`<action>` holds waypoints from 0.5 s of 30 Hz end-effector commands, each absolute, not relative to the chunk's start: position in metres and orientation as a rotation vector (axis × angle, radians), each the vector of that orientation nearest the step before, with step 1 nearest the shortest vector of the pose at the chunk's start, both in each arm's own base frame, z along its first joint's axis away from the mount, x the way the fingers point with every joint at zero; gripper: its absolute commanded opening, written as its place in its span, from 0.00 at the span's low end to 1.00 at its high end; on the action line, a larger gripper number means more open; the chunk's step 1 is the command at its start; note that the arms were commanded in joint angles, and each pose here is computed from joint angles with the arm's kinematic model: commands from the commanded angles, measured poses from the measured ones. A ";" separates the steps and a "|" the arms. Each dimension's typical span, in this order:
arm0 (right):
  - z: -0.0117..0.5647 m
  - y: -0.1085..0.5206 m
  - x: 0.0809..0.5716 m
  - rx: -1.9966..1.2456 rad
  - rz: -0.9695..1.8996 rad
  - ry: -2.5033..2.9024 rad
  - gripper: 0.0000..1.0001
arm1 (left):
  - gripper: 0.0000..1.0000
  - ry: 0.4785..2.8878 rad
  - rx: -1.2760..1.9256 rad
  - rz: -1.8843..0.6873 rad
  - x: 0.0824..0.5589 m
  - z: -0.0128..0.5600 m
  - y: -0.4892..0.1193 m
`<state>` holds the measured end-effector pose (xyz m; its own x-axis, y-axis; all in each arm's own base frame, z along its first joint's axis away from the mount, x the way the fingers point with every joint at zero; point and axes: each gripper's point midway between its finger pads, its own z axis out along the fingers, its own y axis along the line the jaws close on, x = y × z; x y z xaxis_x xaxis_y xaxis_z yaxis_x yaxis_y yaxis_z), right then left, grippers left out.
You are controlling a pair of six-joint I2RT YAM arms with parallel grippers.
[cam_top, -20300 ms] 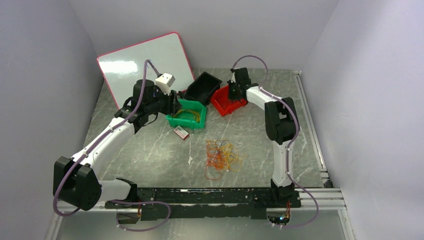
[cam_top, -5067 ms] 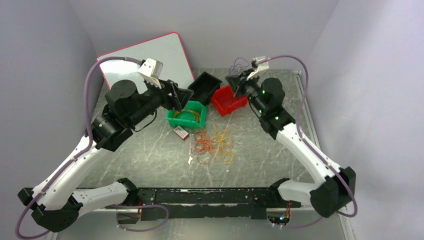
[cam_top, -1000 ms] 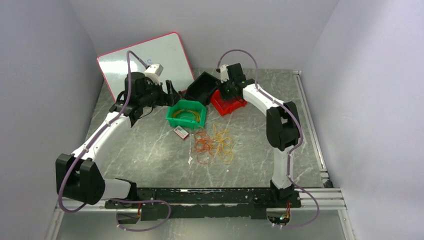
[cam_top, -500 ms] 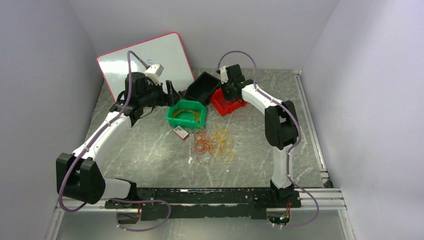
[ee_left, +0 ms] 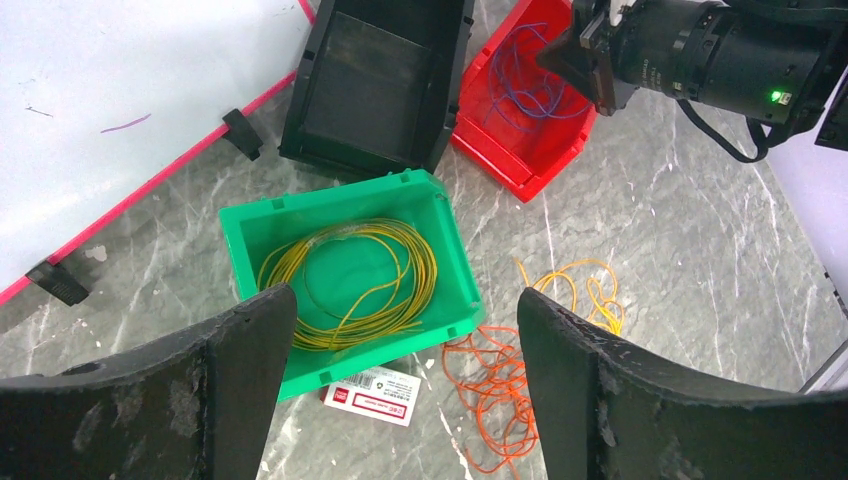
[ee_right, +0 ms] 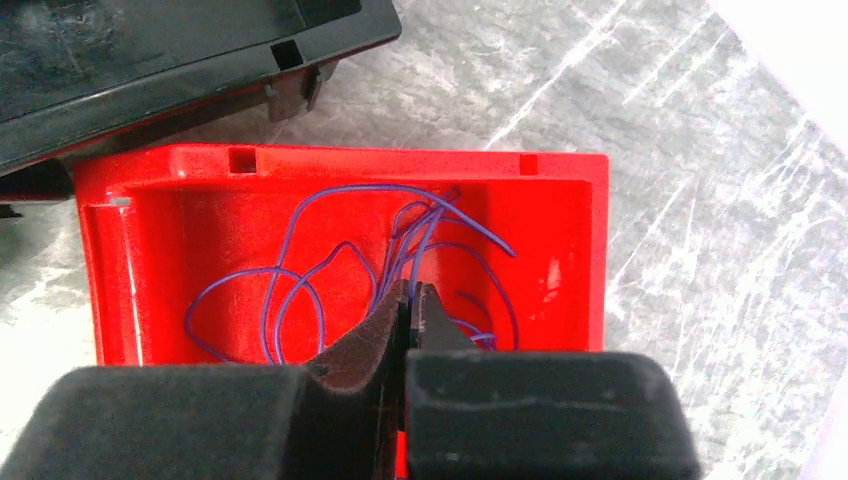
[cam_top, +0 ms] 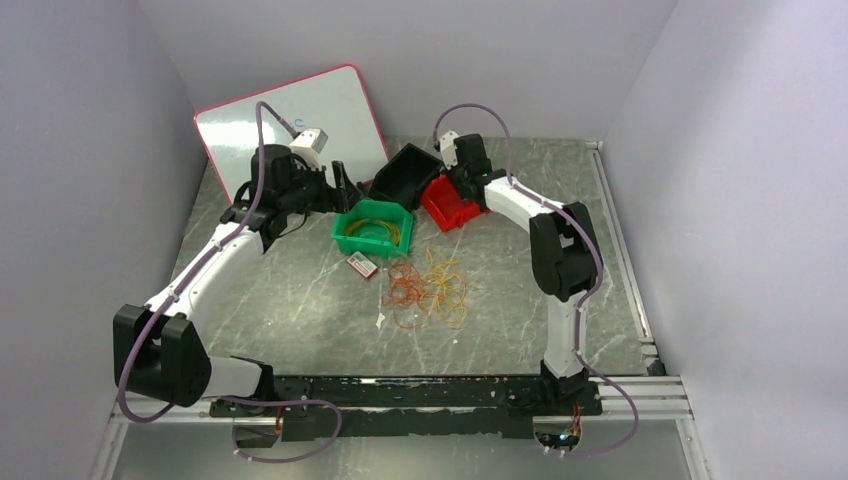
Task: Untangle the cables
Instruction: Place the cable in the bin.
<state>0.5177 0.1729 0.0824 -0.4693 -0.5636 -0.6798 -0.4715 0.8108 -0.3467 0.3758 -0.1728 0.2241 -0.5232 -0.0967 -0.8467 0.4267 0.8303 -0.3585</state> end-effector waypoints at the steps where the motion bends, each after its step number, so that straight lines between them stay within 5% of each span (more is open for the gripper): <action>1: 0.079 0.171 0.530 -0.811 -0.188 2.120 0.00 | 0.85 1.998 0.256 -0.672 0.380 0.233 -0.172; 15: 0.132 0.187 0.530 -0.730 -0.062 2.049 0.29 | 0.86 1.996 0.253 -0.672 0.380 0.236 -0.171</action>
